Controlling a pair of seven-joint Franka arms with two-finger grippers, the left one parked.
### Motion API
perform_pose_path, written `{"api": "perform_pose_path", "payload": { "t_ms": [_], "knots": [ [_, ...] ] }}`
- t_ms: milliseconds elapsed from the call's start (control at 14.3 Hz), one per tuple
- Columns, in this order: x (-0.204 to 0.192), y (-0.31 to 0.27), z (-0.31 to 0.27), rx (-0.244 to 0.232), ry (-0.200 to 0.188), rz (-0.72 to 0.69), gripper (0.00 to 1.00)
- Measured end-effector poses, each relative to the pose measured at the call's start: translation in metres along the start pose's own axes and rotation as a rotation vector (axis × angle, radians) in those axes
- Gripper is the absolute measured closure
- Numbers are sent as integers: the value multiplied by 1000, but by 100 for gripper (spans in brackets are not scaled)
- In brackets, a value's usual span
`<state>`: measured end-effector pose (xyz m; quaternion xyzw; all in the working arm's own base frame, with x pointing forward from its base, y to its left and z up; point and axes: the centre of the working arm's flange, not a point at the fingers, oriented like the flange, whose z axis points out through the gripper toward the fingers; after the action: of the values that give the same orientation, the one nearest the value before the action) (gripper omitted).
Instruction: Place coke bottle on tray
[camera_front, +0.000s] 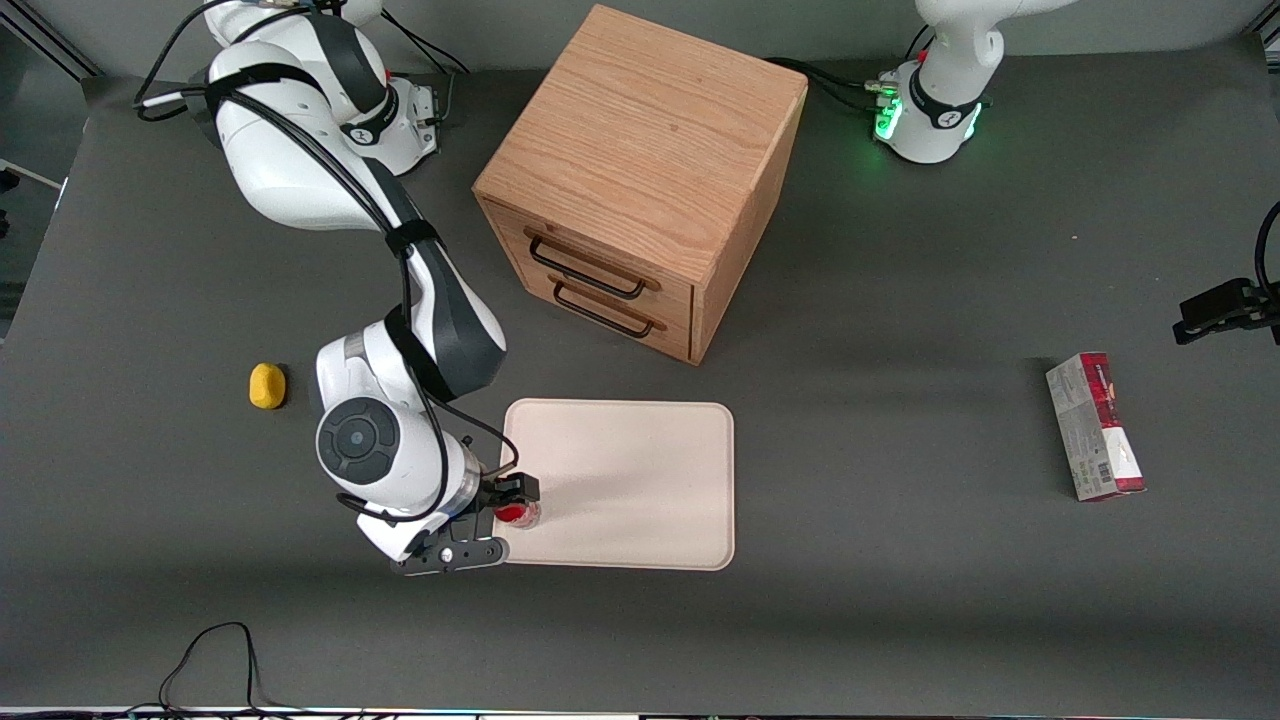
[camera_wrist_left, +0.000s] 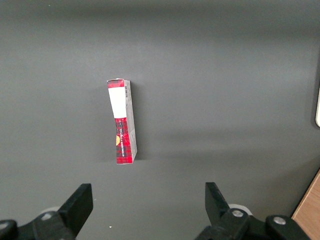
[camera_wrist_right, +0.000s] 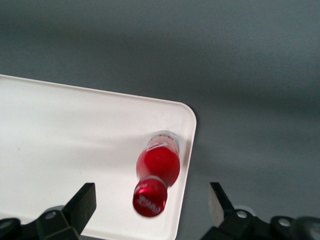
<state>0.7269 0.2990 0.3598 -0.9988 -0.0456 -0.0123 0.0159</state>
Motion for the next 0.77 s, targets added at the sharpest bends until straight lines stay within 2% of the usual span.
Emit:
{"api": "perform_pose_path", "payload": {
  "t_ms": [209, 488, 558, 767],
  "knots": [
    [-14, -2, -50, -10, -26, 25, 0],
    [-50, 1, -134, -43, -94, 28, 0],
    [-60, 5, -156, -51, -103, 30, 0],
    [-87, 29, -207, -65, -98, 57, 0]
  ]
}}
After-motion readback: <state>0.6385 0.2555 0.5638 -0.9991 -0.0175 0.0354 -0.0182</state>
